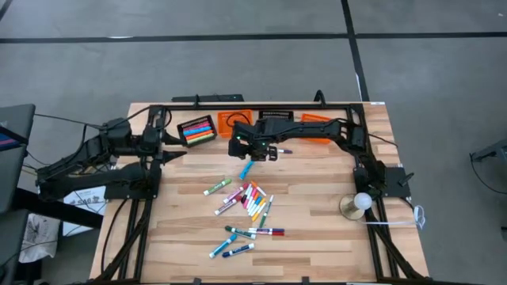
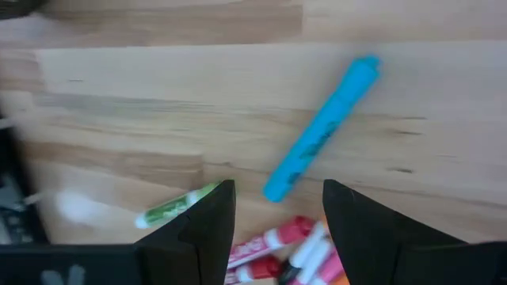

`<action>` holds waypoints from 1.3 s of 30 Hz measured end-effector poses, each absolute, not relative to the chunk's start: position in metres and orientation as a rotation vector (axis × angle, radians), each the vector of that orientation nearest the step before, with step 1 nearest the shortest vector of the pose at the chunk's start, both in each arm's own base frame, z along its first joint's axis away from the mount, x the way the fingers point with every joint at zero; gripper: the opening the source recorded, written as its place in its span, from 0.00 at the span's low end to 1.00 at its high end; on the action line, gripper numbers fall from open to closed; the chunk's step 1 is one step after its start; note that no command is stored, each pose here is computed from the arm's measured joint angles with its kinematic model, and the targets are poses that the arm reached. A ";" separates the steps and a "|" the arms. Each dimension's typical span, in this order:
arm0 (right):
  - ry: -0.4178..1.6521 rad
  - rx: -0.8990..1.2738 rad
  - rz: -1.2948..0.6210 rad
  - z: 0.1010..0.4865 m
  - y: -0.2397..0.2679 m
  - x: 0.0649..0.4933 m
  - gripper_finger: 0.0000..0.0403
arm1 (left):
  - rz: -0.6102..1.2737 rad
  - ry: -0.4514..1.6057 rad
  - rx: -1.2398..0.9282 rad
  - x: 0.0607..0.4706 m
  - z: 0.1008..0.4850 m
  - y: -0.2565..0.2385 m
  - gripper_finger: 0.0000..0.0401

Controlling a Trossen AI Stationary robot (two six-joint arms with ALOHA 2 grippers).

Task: Pick & Place Markers
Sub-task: Put the blue highlighter into the left black bin

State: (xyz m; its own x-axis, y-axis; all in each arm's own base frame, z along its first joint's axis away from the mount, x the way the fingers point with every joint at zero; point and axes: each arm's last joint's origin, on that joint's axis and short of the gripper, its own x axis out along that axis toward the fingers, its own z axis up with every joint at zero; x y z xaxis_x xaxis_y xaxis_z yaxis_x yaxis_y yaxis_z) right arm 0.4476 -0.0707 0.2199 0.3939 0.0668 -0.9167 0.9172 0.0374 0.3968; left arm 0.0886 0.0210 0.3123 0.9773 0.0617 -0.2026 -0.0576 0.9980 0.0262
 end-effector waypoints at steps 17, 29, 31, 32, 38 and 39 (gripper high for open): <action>0.986 1.417 -0.962 0.185 -0.075 0.456 0.45 | 0.055 0.206 0.077 0.090 0.313 0.021 0.40; 1.067 1.446 -1.014 0.143 -0.082 0.462 0.45 | 0.052 0.195 0.099 0.088 0.313 0.021 0.40; 1.083 1.446 -1.019 0.138 -0.082 0.462 0.45 | 0.052 0.195 0.099 0.088 0.313 0.021 0.40; 1.087 1.445 -1.018 0.138 -0.082 0.462 0.45 | 0.052 0.195 0.099 0.088 0.313 0.021 0.40; 1.098 1.390 -1.036 0.131 -0.082 0.461 0.40 | 0.052 0.196 0.099 0.088 0.313 0.021 0.40; 1.097 1.386 -1.039 0.131 -0.082 0.461 0.39 | 0.052 0.196 0.099 0.088 0.313 0.021 0.40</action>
